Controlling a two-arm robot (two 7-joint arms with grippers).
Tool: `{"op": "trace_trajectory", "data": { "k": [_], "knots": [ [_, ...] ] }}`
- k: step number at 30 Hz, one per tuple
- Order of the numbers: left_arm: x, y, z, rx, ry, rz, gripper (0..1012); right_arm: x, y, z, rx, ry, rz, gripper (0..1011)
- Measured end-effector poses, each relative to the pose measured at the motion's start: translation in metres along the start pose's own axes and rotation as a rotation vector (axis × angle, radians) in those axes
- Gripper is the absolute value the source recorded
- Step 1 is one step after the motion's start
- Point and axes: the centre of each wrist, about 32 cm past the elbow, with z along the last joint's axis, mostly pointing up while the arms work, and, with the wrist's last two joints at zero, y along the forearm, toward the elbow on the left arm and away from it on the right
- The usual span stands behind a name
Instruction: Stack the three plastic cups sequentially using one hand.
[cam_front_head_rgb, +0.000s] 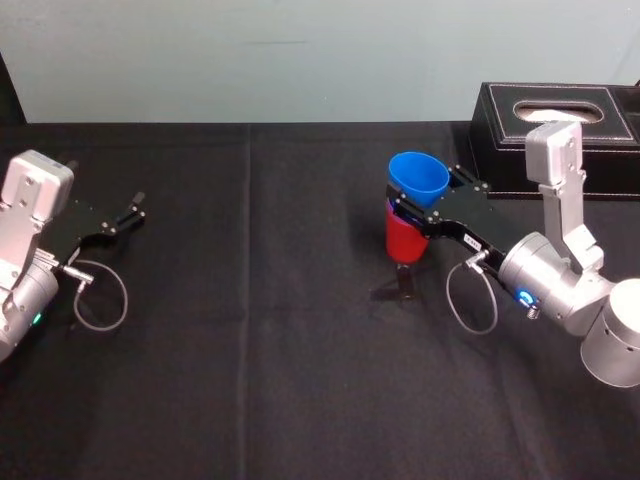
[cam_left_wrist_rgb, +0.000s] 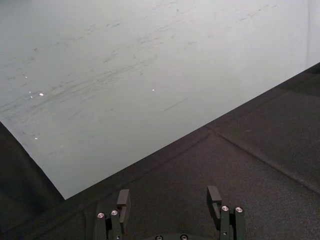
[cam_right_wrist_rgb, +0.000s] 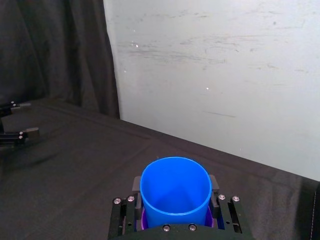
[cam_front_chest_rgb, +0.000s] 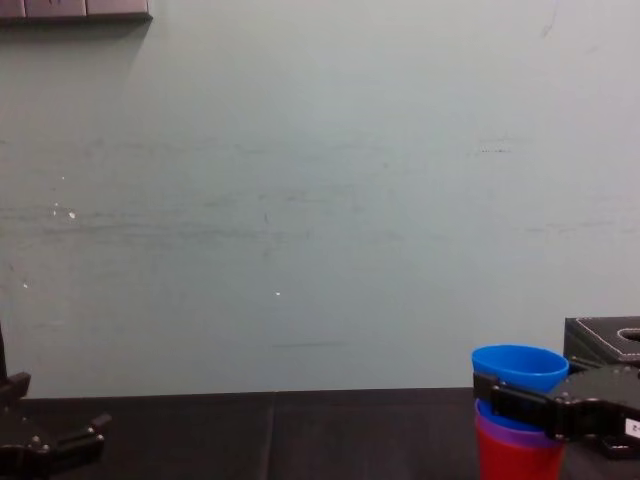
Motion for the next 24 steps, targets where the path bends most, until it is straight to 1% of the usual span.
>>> {"op": "trace_trajectory", "data": {
  "k": [11,18,24],
  "knots": [
    [0.0,0.0,0.0,0.0,0.0,0.0,1005,0.0026,0.003,-0.008,-0.001,-0.017,-0.007,738],
    [0.0,0.0,0.0,0.0,0.0,0.0,1004,0.0027,0.004,-0.012,-0.004,-0.022,-0.007,737],
    [0.0,0.0,0.0,0.0,0.0,0.0,1005,0.0029,0.005,-0.013,-0.004,-0.023,-0.007,737]
  ]
}}
